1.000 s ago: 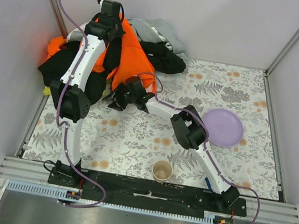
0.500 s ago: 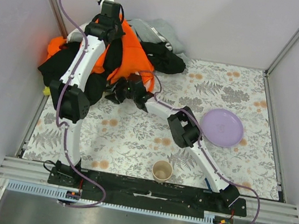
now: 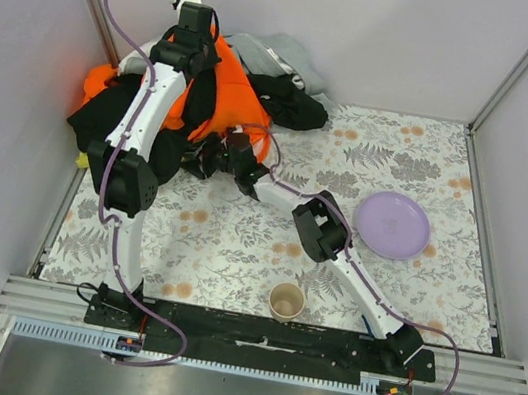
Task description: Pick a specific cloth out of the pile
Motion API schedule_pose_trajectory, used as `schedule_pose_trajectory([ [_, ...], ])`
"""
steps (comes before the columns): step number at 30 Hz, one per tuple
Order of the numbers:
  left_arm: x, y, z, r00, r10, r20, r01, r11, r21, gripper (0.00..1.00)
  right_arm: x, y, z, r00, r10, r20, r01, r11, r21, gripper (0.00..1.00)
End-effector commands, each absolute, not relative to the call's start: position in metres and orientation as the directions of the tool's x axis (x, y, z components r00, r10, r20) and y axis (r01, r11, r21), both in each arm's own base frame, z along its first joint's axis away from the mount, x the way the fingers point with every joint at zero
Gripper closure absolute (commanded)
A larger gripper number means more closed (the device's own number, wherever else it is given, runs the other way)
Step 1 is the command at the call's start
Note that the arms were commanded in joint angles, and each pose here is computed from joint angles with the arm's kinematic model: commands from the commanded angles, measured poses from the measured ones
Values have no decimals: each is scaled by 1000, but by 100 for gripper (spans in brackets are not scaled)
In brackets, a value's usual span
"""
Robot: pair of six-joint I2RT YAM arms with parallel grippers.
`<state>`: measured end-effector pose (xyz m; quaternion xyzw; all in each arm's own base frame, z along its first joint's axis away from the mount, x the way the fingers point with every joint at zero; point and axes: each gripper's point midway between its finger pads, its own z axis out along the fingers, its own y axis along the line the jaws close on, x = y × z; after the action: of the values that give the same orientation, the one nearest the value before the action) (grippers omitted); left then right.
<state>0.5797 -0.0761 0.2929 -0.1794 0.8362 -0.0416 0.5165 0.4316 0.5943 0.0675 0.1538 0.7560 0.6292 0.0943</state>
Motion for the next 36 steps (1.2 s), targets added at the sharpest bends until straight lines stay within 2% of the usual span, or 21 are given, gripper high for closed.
schedule_pose_trajectory([
  [1,576,-74,398,-143,-385,-912,-166,918,-361,98,434,601,67,-925,363,115,165,109,980,42],
  [5,575,-74,394,-154,-388,-909,-172,916,-363,98,430,606,58,-922,364,134,187,115,976,48],
  [7,574,-75,392,-162,-393,-905,-170,915,-367,98,429,608,56,-918,371,144,194,103,976,60],
  [9,573,-77,390,-171,-391,-904,-168,916,-365,98,430,610,58,-915,372,159,202,80,976,81],
  [11,571,-75,387,-176,-390,-904,-174,916,-362,98,430,610,68,-920,358,160,192,55,980,99],
  [15,568,-71,380,-186,-385,-904,-199,916,-349,98,420,598,84,-946,305,109,140,83,987,100],
  [20,563,-70,368,-211,-385,-898,-213,915,-342,98,421,552,117,-957,289,-34,18,176,984,100],
  [27,556,-64,353,-236,-379,-895,-247,914,-322,98,451,482,197,-915,327,-235,-144,279,949,100],
  [36,527,-37,291,-328,-375,-867,-398,887,-233,98,451,451,306,-841,279,-463,-357,355,864,100],
])
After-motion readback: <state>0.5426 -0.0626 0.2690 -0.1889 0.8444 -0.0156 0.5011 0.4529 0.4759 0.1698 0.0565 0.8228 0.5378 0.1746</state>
